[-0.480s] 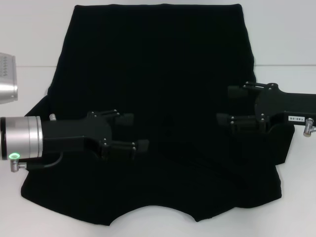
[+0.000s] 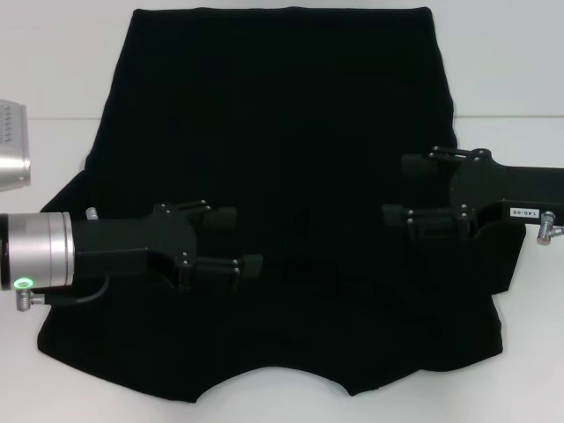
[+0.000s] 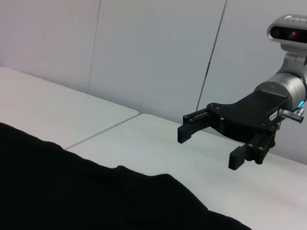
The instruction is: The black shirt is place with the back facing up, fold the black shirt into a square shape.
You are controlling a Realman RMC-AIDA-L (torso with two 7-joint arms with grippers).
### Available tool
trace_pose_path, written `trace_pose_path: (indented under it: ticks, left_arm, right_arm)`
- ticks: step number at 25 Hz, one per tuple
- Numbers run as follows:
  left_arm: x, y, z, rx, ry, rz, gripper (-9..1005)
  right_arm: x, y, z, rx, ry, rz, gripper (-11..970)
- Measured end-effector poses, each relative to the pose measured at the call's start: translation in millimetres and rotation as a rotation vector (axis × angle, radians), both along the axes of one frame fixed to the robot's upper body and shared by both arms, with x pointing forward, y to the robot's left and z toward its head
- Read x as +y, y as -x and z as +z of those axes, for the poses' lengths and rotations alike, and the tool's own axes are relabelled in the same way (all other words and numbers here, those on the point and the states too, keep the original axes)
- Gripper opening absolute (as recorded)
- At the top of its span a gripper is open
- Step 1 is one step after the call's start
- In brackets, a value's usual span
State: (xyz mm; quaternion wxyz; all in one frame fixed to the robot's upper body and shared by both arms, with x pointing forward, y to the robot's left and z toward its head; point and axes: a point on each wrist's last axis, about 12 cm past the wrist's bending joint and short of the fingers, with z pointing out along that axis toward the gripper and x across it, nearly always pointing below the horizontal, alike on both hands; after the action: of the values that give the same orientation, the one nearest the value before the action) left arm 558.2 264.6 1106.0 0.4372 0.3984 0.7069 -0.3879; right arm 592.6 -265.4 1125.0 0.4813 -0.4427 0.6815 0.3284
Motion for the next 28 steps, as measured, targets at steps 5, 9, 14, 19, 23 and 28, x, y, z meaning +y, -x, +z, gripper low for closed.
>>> trace_pose_path:
  ticks: [5, 9, 14, 19, 23, 28]
  left_arm:
    - [2, 1.6, 0.2, 0.020, 0.024, 0.019, 909]
    - [12, -1.9, 7.3, 0.099, 0.087, 0.108, 909]
    - [26, -8.2, 16.9, 0.155, 0.066, 0.201, 909]
    - [50, -16.3, 22.0, 0.260, -0.004, 0.395, 910]
    - [71, -21.1, 22.4, 0.371, -0.091, 0.563, 910]
    - [82, -22.6, 24.0, 0.439, -0.152, 0.635, 910]
  right_arm:
    - [0, -0.2, 0.1, -0.005, 0.002, 0.000, 900]
    - [2, -0.7, 1.6, -0.006, -0.010, 0.002, 901]
    - [12, -6.3, 5.6, -0.015, -0.011, 0.016, 901]
    - [19, -10.6, 7.9, -0.022, -0.012, 0.020, 901]
    - [27, -11.6, 8.3, -0.023, -0.020, 0.028, 901]
    - [32, -14.7, 8.7, -0.028, -0.019, 0.019, 901]
